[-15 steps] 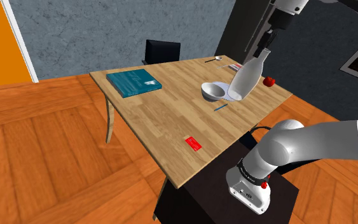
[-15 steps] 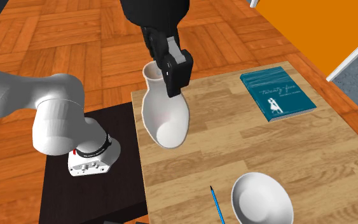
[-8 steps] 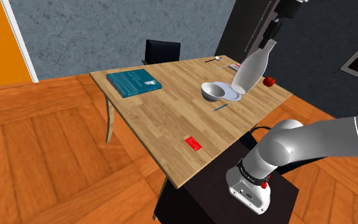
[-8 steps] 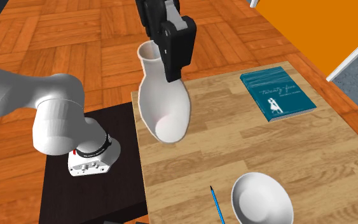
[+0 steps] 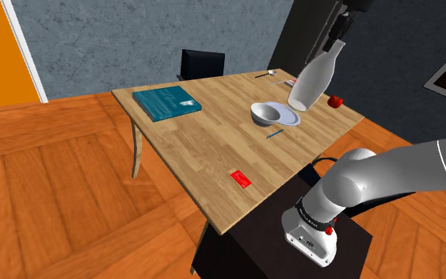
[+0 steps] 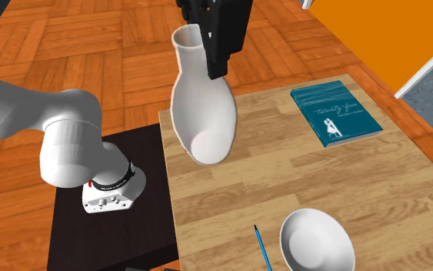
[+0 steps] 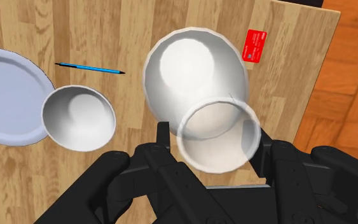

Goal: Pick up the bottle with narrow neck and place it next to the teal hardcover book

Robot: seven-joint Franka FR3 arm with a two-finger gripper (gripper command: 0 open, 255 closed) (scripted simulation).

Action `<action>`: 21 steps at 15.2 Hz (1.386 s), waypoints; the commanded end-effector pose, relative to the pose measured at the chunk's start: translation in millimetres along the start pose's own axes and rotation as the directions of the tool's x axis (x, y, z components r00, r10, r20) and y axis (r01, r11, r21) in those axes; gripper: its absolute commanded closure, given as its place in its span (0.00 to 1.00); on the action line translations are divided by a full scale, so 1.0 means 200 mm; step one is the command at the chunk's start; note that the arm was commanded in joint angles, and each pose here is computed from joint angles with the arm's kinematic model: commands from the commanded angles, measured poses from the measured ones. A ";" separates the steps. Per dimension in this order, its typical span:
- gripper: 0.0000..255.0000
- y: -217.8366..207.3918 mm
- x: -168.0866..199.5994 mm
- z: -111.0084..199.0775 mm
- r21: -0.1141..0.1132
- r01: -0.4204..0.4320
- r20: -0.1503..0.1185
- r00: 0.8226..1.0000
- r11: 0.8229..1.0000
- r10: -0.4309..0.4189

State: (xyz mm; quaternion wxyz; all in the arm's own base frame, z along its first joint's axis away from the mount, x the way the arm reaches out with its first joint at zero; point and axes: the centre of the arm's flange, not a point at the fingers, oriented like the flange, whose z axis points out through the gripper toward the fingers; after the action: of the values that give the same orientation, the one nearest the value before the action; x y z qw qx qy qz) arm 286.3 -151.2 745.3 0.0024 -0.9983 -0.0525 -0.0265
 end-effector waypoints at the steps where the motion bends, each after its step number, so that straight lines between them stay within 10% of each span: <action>1: 1.00 -0.01 0.10 0.06 0.000 0.000 -0.001 1.000 1.000 0.000; 21: 1.00 -0.21 1.17 0.81 0.000 0.000 -0.001 1.000 1.000 0.000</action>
State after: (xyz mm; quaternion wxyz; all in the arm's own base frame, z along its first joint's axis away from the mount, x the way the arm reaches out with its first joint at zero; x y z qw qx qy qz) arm 513.7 -88.7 603.2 0.0025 -0.9983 -0.0525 -0.0264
